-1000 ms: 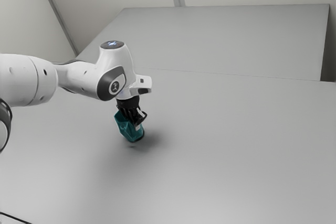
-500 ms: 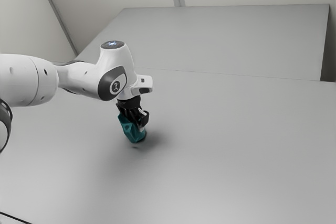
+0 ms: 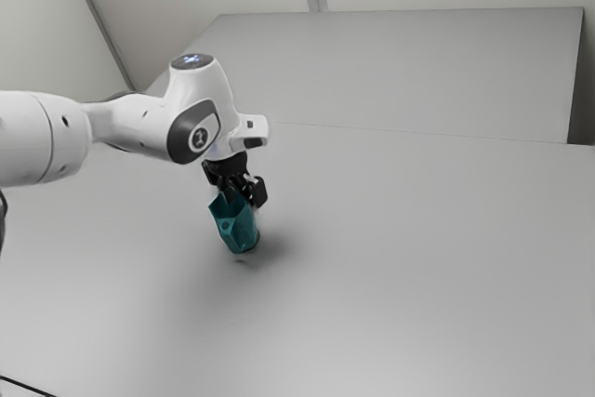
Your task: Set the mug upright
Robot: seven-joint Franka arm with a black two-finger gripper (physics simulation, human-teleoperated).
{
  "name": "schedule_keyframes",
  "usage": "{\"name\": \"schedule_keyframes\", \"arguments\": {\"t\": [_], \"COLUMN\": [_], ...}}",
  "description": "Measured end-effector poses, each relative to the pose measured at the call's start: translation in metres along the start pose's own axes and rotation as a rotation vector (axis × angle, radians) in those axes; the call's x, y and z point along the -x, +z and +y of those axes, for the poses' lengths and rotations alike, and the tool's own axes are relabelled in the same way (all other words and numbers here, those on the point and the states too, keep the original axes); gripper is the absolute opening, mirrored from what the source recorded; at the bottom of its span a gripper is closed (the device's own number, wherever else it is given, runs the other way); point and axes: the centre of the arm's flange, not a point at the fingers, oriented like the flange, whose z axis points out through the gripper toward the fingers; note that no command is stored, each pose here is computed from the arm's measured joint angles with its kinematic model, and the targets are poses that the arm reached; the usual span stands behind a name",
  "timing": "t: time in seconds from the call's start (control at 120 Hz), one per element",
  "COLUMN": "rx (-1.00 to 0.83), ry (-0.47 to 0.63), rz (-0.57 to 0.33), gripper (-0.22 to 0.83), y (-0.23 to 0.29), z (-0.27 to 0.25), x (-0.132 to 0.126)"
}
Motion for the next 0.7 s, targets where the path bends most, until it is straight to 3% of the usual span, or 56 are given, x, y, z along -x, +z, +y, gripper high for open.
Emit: {"name": "schedule_keyframes", "arguments": {"t": [0.375,0.592,0.7], "rx": [-0.011,0.025,0.045], "ry": [-0.047,-0.133,-0.156], "rz": [0.042,0.009,-0.006], "gripper": [0.54,0.59,0.60], "y": [-0.109,-0.150,-0.173], "z": [-0.012,-0.050,-0.058], "x": [-0.044,-0.067,-0.065]}}
